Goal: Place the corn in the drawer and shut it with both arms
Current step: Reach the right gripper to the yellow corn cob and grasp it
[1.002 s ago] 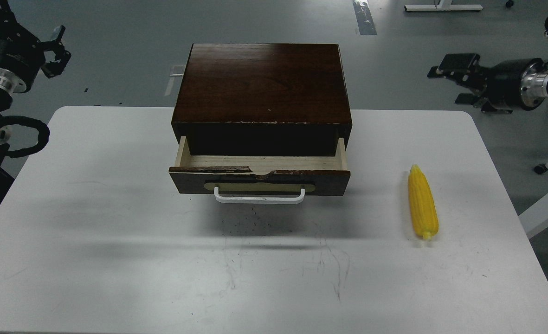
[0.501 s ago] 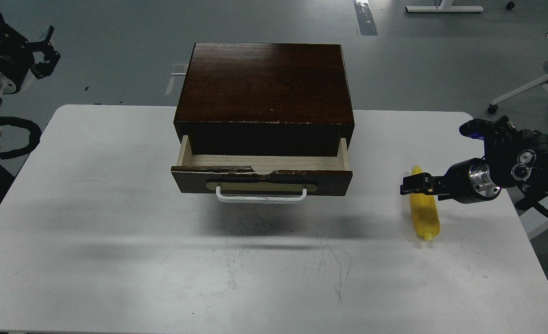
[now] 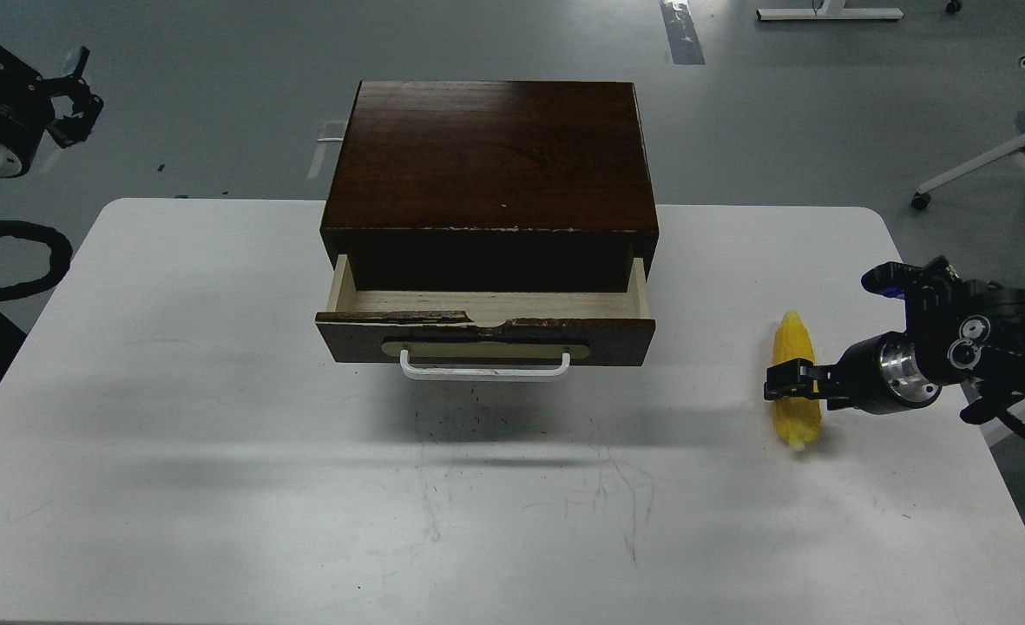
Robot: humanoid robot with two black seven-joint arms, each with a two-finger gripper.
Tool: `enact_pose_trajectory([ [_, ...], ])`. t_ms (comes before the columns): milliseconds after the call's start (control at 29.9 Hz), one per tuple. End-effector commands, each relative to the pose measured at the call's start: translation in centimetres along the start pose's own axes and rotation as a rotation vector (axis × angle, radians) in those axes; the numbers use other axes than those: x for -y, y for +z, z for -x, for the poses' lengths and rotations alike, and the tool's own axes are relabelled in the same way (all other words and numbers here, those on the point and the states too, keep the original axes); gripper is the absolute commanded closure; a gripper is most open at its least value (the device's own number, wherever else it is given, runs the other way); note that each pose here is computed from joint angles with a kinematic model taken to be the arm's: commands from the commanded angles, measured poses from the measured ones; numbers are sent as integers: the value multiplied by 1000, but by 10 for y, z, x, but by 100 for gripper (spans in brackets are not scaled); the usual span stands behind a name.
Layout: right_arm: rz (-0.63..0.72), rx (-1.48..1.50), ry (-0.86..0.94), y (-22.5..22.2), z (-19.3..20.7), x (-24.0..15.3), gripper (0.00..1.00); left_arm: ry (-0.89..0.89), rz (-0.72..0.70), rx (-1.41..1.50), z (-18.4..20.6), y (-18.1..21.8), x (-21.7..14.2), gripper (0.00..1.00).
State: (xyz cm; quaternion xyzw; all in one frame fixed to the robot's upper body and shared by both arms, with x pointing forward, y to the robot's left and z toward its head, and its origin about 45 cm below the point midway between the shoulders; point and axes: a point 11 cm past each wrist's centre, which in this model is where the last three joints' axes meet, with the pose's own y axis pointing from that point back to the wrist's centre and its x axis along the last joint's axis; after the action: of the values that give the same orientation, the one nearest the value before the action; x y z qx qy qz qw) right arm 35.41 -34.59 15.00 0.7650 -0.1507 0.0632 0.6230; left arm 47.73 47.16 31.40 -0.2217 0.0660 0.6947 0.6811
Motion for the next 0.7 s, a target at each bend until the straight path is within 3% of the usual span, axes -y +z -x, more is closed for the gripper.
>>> enact_pose_trajectory([
  [0,1,-3,-2,-1,0,1,55,1,-4,2,-1,-1,-1,2],
  [67,1,-2,0,0,0,1,65,0,-5,1,0,-2,-1,2],
  [200,2,-3,11,0,-5,-3,76,-1,-7,0,0,-3,-1,2],
  [334,9,-4,53,4,-19,-17,78,-4,-11,6,1,-3,0,2],
  [535,47,-73,273,7,-89,-91,84,-3,-10,11,0,-1,0,2],
  [668,37,-201,471,-29,-135,-142,87,2,-17,19,-4,1,-2,2],
])
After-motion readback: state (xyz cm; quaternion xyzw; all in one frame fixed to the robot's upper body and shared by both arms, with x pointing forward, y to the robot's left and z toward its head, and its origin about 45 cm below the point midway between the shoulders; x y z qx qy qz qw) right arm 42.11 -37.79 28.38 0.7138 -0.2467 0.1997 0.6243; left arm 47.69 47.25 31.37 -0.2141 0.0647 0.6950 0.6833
